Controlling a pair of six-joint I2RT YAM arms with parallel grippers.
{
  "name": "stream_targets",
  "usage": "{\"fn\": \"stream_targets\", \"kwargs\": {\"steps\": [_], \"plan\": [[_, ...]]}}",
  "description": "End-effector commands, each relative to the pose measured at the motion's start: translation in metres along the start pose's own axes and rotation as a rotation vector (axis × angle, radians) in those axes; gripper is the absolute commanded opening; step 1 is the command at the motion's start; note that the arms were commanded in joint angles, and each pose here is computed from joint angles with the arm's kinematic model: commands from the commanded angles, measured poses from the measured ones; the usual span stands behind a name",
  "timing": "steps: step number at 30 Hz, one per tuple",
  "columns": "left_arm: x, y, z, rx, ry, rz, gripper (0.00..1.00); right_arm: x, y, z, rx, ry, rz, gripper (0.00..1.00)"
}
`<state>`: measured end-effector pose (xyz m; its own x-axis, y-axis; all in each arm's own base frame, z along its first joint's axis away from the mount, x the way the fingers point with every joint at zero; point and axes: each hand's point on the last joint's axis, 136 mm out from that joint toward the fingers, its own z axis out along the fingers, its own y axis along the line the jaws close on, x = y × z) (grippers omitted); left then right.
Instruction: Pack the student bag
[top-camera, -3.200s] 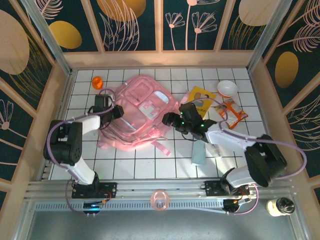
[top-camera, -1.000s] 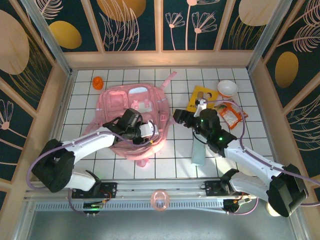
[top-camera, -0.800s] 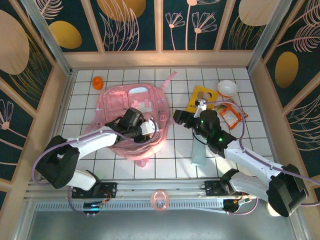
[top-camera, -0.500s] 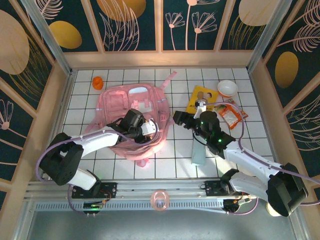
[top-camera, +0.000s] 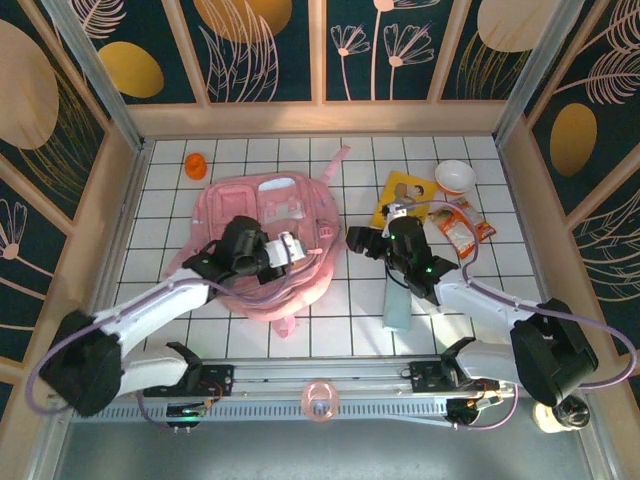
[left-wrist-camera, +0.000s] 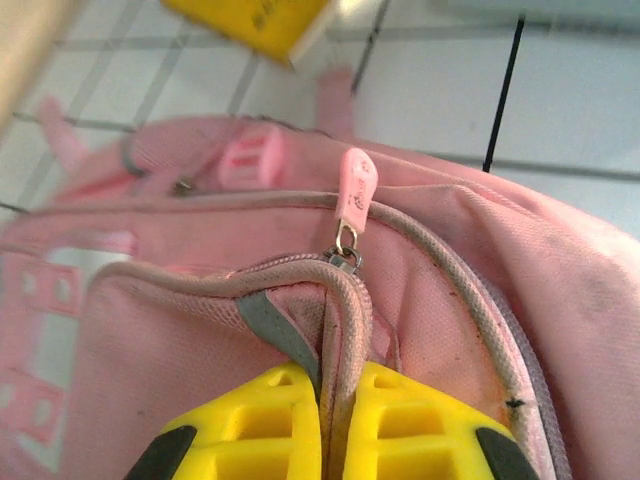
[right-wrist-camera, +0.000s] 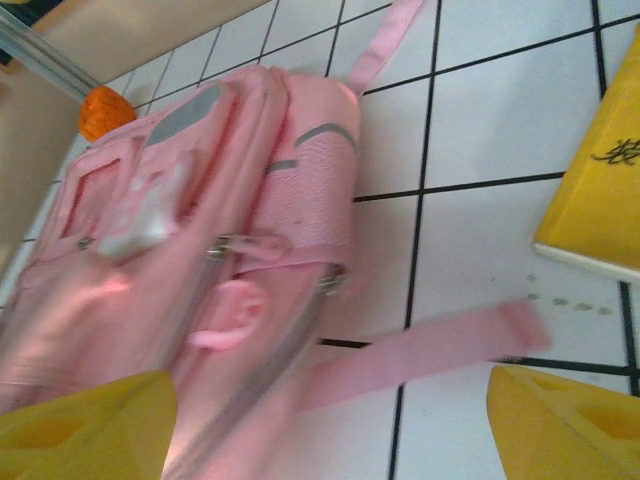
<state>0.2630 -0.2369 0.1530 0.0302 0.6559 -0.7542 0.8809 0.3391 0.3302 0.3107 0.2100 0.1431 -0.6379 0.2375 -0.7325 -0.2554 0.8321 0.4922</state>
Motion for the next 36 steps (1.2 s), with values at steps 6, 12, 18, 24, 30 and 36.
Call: {"fn": "stream_targets", "kwargs": {"steps": [6,12,18,24,30,36], "plan": [[-0.065,0.034,-0.068,0.013,-0.279,0.078,0.0,-0.004,0.029,-0.005,-0.268,-0.02,-0.333,0.8],[-0.08,0.043,-0.087,0.006,-0.334,0.11,0.0,0.018,0.038,-0.005,-0.377,-0.002,-0.558,0.78],[-0.088,0.038,-0.097,0.018,-0.363,0.135,0.0,0.027,0.042,0.009,-0.435,0.031,-0.665,0.74],[-0.092,0.034,-0.105,-0.003,-0.397,0.162,0.0,0.028,0.044,0.026,-0.473,0.014,-0.717,0.71],[-0.091,0.033,-0.105,-0.006,-0.397,0.169,0.0,0.023,0.057,0.031,-0.558,0.003,-0.74,0.71],[-0.084,0.035,-0.1,-0.027,-0.384,0.165,0.0,0.019,0.062,0.016,-0.623,-0.002,-0.739,0.62]]}}
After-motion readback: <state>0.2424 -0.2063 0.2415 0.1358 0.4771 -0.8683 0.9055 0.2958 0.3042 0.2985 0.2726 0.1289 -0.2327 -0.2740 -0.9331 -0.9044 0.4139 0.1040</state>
